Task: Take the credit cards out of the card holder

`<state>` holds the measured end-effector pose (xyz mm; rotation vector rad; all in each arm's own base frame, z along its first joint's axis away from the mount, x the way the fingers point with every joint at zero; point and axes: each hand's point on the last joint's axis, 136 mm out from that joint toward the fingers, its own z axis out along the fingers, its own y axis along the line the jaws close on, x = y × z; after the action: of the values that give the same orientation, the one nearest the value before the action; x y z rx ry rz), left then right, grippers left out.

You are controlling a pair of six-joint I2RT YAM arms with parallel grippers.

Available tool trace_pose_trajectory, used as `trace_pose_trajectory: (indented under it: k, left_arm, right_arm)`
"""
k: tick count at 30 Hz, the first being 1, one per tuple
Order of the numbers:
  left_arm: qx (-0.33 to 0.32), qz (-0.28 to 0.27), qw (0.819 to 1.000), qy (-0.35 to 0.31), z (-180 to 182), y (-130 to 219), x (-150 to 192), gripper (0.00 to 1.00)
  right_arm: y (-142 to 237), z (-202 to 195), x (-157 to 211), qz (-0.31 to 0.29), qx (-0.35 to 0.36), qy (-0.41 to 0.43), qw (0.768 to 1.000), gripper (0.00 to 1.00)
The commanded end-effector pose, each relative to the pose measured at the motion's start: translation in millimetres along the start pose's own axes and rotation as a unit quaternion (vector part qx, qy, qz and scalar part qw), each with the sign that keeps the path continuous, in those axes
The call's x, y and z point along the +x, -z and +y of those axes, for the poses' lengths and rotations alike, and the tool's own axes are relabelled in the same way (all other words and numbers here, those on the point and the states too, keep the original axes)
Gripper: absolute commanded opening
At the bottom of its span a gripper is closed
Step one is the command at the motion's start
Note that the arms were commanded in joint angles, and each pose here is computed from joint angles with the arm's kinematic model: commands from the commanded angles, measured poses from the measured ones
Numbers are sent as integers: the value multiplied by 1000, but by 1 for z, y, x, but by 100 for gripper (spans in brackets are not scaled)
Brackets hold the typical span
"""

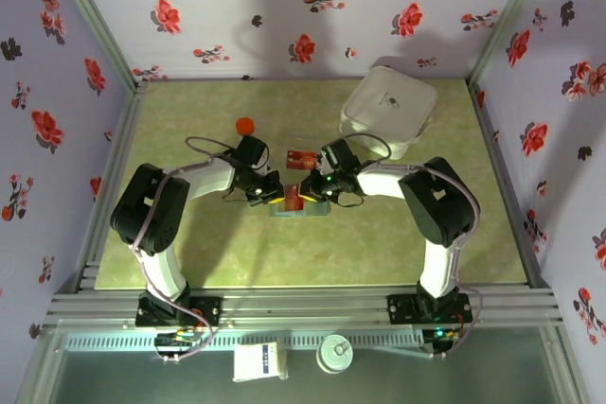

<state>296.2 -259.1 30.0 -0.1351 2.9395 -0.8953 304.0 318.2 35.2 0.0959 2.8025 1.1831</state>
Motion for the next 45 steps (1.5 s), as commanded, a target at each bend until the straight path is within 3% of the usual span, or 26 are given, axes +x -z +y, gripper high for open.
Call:
trace_pose_trajectory:
  k: [1,12,19,25,33,45]
  left_arm:
    - [-20,14,1000,-8,8,-4,5,0]
    - [-4,-8,1000,-11,-5,6,-3,0]
    - [26,-28,999,-15,-23,19,-10,0]
    - [30,-50,998,-14,-23,33,-14,0]
    - [25,-64,998,-3,-9,41,-12,0]
    - [2,-50,999,1,9,36,-1,0]
  right_arm:
    - [11,-12,3,-5,19,-7,1000,11]
    - [32,-4,-2,-20,33,17,999,6]
    - [53,9,-6,-17,63,84,994,3]
    - [68,8,-8,14,118,183,976,1]
    - [86,7,-25,45,182,383,905,0]
    - [97,15,-45,129,208,616,749,0]
